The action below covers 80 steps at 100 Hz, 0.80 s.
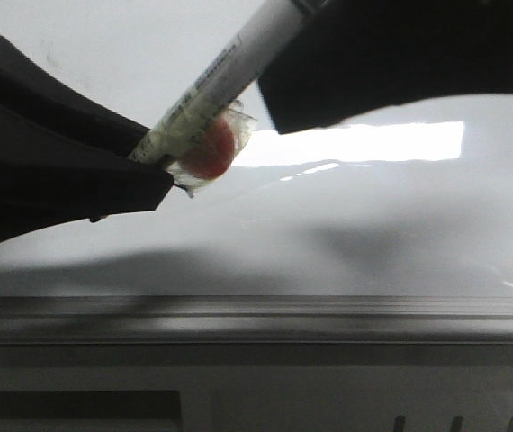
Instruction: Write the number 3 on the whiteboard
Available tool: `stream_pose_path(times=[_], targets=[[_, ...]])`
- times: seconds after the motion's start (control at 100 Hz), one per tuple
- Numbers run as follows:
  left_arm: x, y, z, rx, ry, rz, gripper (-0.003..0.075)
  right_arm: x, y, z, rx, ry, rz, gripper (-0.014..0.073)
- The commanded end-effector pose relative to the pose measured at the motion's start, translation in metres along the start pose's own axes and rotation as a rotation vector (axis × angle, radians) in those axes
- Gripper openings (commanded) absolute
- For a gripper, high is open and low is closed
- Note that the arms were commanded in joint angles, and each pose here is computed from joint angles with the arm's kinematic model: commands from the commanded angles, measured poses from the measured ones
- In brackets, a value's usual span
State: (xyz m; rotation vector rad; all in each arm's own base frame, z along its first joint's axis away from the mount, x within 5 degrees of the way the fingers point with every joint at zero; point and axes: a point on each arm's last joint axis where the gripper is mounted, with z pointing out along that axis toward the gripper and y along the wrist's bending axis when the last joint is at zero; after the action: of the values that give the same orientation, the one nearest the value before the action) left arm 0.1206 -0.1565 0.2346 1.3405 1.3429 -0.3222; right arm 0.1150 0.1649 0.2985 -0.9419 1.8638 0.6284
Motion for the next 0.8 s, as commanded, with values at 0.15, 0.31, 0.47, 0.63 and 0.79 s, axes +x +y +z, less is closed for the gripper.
stream_pose_path(times=[0.15, 0.31, 0.47, 0.63, 0.79], targets=[[-0.018, 0.006, -0.001, -0.021, -0.116, 0.01, -0.002, -0.038, 0.003, 0.011, -0.006, -0.149, -0.025, 0.0395], [-0.018, 0.006, -0.001, -0.021, -0.116, 0.01, -0.002, -0.04, 0.007, 0.013, -0.021, -0.143, -0.031, 0.0362], [-0.018, 0.006, -0.001, -0.021, -0.116, 0.01, -0.002, -0.033, 0.008, 0.018, -0.029, -0.077, -0.034, 0.0153], [-0.018, 0.006, -0.001, -0.021, -0.116, 0.01, -0.0013, -0.032, 0.008, 0.02, -0.029, -0.069, -0.032, -0.0066], [-0.019, 0.008, -0.002, -0.041, -0.124, -0.031, 0.0225, -0.032, 0.008, 0.02, -0.029, -0.069, -0.032, -0.0066]])
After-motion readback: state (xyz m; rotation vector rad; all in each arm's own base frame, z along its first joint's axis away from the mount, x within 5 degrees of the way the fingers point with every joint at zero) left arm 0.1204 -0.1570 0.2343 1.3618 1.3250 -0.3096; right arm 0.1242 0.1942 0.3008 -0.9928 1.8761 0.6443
